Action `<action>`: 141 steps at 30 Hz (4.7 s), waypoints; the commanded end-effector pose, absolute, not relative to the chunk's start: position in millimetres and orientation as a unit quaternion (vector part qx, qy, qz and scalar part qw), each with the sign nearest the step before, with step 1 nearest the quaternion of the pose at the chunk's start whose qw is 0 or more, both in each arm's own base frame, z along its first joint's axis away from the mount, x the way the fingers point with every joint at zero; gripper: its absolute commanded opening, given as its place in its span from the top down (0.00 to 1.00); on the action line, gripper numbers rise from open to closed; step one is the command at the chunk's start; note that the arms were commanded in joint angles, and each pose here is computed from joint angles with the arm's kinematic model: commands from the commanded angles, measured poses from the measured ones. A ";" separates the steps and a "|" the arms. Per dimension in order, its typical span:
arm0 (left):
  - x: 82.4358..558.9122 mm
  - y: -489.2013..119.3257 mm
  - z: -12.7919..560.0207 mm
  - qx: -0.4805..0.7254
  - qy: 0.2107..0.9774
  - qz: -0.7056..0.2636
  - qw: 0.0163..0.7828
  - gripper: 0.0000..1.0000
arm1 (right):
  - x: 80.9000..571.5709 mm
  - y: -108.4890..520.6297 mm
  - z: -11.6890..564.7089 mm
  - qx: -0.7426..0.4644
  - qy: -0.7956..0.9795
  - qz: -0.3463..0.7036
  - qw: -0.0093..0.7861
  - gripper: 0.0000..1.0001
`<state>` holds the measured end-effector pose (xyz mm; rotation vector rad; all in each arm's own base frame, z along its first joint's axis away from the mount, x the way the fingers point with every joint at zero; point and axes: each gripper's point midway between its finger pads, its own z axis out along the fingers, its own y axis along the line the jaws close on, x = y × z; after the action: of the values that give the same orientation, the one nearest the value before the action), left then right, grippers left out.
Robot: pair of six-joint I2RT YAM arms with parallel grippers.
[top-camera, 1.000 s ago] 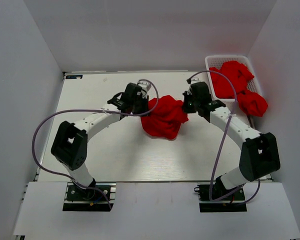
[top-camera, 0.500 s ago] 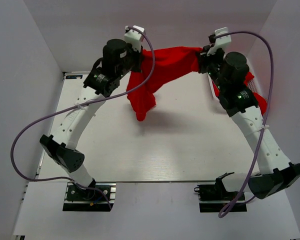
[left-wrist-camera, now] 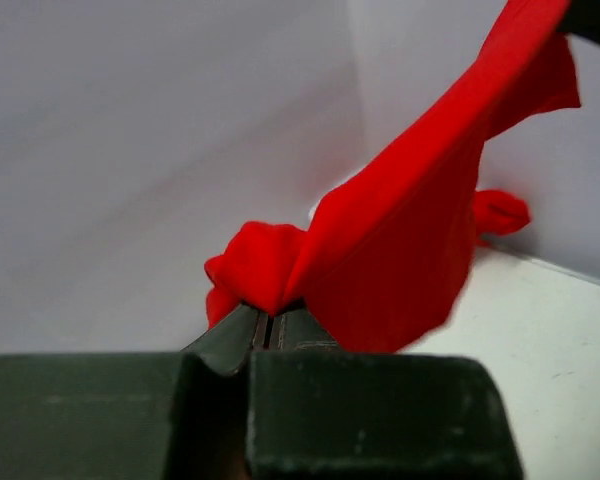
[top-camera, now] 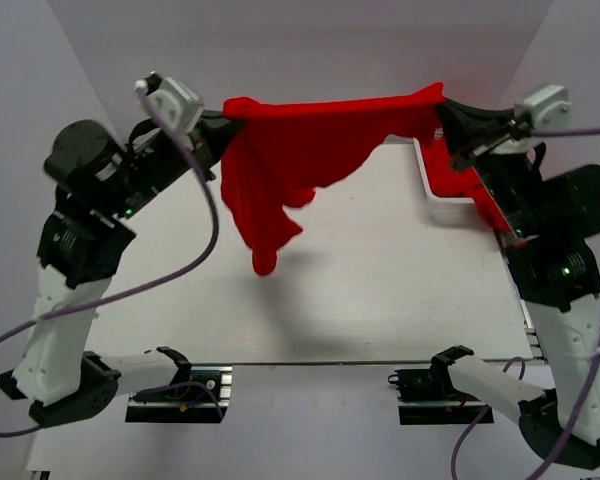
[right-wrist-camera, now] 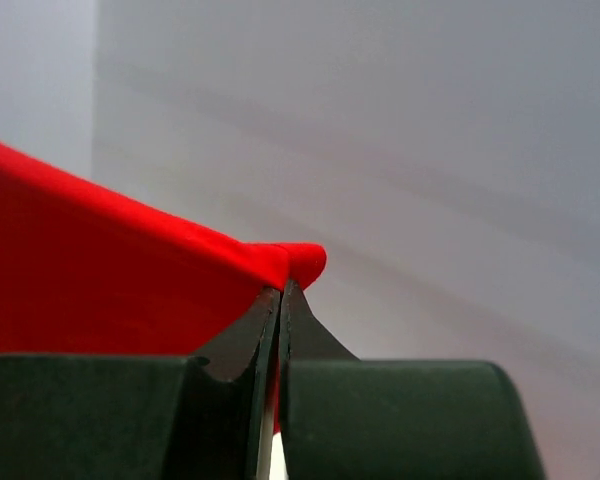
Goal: Fold and stack the t-shirts
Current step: Flatten out the tshirt
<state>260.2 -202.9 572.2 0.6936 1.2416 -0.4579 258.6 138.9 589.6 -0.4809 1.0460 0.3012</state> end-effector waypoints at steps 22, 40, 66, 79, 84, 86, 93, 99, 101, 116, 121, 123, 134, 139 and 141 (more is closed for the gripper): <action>442.8 -223.5 192.1 0.200 0.891 -0.071 0.402 0.00 | 451.0 145.4 188.6 -0.062 0.867 0.056 0.492 0.25; 275.3 -232.5 144.0 0.163 0.920 -0.251 0.252 0.00 | 400.8 142.6 177.4 -0.052 0.885 0.098 0.452 0.11; 195.3 -327.5 38.3 0.243 0.953 -0.156 0.085 0.36 | 394.6 109.3 102.6 0.005 0.921 0.046 0.386 0.11; 234.5 -304.8 119.7 0.173 0.949 -0.137 0.227 1.00 | 403.0 124.5 85.1 -0.162 0.905 0.069 0.387 0.11; 244.5 -282.1 145.0 0.158 0.947 -0.099 0.262 1.00 | 423.5 123.5 82.8 -0.193 0.900 0.047 0.389 0.11; 244.5 -270.9 149.2 0.156 0.950 -0.073 0.262 1.00 | 431.6 123.6 75.3 -0.203 0.901 0.042 0.382 0.11; 256.6 -251.5 167.0 0.120 0.949 -0.048 0.287 1.00 | 456.8 136.1 65.1 -0.202 0.902 0.060 0.377 0.23; 267.0 -228.9 180.2 0.080 0.946 -0.011 0.313 1.00 | 455.7 139.0 47.0 -0.197 0.910 0.068 0.358 0.58; 273.5 -224.0 184.5 0.066 0.944 -0.003 0.325 1.00 | 453.2 140.6 43.4 -0.199 0.912 0.074 0.352 0.83; 320.7 -136.4 365.9 -0.079 0.821 0.074 0.561 1.00 | 442.6 76.4 309.6 -0.078 0.774 -0.039 0.627 1.00; 306.5 -97.3 441.9 -0.127 0.754 0.068 0.641 1.00 | 408.7 38.6 391.5 -0.016 0.716 -0.090 0.692 1.00; 299.4 -89.1 465.1 -0.108 0.736 0.063 0.666 1.00 | 388.4 26.4 427.8 0.004 0.687 -0.100 0.719 1.00; 241.7 -119.3 587.7 0.082 0.619 -0.121 0.771 1.00 | 280.1 8.5 564.2 -0.018 0.568 -0.088 0.818 1.00; 220.0 -121.2 610.2 0.121 0.589 -0.153 0.784 1.00 | 242.2 7.2 592.4 -0.030 0.537 -0.071 0.840 1.00; 210.5 -134.3 612.4 0.165 0.576 -0.176 0.781 1.00 | 223.8 5.2 604.1 -0.031 0.519 -0.063 0.852 1.00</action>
<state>232.2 -119.9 597.1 0.2027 1.3221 -0.3046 248.9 9.9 582.5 -0.0514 1.1576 -0.1294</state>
